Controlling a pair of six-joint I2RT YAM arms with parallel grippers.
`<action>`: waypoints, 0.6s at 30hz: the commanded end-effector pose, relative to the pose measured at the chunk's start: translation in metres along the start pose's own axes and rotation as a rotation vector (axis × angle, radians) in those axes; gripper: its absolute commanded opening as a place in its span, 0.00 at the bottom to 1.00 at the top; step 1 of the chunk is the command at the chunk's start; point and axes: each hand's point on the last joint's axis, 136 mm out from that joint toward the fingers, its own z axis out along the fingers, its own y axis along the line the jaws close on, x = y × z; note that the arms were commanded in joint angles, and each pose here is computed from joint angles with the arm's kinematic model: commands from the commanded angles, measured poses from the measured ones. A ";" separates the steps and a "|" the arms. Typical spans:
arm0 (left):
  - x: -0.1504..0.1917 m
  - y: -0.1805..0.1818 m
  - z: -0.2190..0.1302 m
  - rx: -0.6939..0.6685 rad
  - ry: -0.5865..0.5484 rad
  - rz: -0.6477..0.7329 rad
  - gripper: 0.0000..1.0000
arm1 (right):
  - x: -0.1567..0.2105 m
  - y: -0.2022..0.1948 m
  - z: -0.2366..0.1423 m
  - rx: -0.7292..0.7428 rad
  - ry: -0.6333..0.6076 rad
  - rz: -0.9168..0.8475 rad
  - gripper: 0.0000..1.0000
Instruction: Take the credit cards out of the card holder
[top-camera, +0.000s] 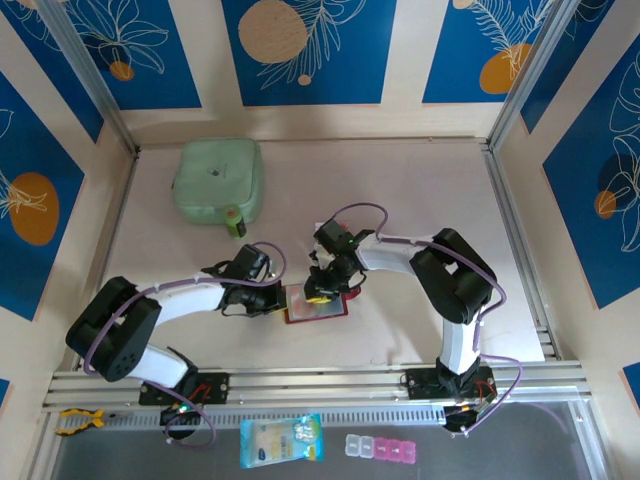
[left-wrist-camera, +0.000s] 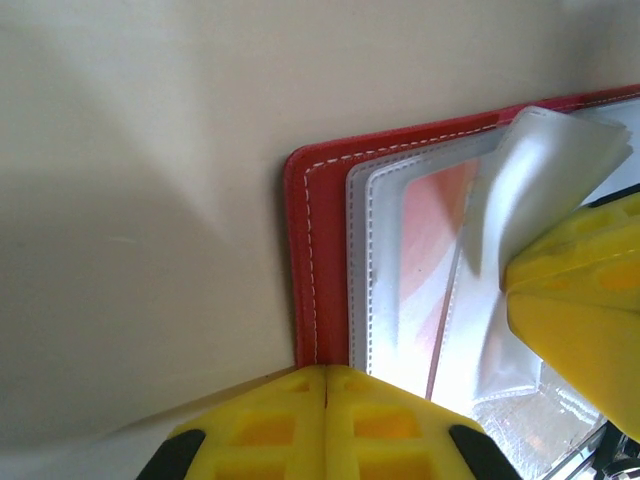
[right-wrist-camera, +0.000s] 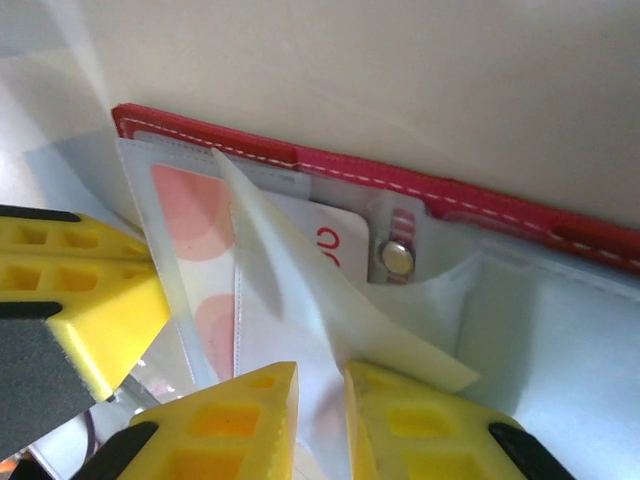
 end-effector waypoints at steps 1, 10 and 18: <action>-0.007 -0.012 -0.010 0.015 -0.029 0.029 0.06 | 0.009 0.006 -0.001 -0.080 0.028 -0.050 0.19; -0.019 -0.037 -0.026 0.083 -0.074 0.036 0.14 | 0.013 0.000 0.004 -0.166 0.041 -0.073 0.15; -0.020 -0.046 -0.015 0.123 -0.040 0.018 0.25 | 0.010 -0.008 0.001 -0.245 0.026 -0.073 0.11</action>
